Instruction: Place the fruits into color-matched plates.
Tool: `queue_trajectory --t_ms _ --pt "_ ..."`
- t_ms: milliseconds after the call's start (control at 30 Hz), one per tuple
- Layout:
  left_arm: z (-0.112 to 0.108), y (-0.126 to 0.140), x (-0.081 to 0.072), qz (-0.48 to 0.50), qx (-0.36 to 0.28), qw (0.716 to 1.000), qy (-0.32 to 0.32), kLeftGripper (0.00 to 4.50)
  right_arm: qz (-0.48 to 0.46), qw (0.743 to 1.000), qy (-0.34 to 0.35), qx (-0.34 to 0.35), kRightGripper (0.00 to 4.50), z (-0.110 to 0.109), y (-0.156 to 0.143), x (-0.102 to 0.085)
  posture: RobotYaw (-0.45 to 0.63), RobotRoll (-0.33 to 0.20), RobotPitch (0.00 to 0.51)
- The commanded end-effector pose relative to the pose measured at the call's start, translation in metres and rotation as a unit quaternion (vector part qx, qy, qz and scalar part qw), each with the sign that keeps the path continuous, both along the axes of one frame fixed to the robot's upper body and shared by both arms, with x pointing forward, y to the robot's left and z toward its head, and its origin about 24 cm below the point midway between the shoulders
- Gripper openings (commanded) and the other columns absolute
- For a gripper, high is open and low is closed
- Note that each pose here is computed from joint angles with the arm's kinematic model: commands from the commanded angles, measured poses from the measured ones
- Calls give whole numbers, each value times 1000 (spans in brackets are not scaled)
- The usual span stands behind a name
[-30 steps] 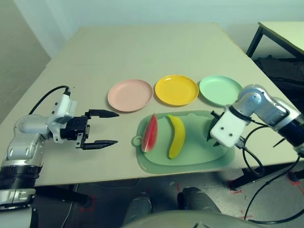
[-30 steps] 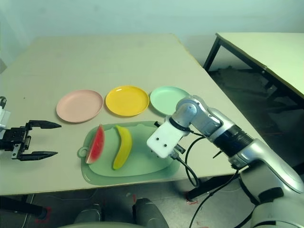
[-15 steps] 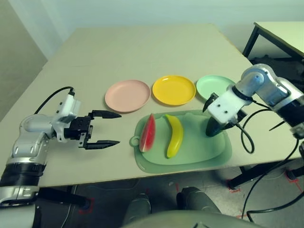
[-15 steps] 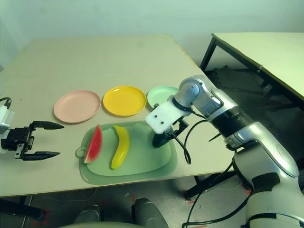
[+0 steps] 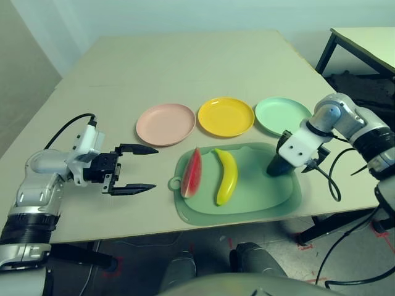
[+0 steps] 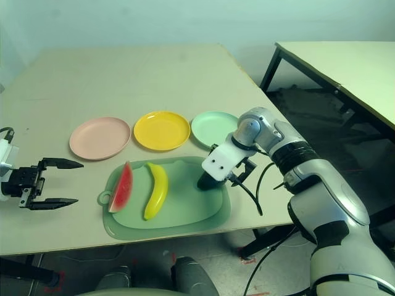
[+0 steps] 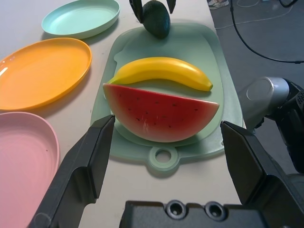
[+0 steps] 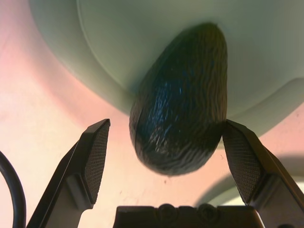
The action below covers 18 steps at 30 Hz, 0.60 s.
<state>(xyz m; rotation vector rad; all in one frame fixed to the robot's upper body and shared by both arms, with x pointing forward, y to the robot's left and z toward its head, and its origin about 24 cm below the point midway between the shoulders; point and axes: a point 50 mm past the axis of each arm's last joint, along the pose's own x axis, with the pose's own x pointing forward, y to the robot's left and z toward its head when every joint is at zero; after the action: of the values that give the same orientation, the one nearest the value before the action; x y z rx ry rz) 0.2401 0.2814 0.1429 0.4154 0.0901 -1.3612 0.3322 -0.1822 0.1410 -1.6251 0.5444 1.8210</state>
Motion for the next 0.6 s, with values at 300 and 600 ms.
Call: queue_trajectory --t_ms 300,600 --pt "5 -2 0 -6 11 1000 -18 4500 -15 1000 11 1 3105 -6 -1 -1 -100 0 1" --pt "8 0 1 3 5 1000 -19 4500 -21 1000 9 9 3106 -1 0 1 -96 0 4"
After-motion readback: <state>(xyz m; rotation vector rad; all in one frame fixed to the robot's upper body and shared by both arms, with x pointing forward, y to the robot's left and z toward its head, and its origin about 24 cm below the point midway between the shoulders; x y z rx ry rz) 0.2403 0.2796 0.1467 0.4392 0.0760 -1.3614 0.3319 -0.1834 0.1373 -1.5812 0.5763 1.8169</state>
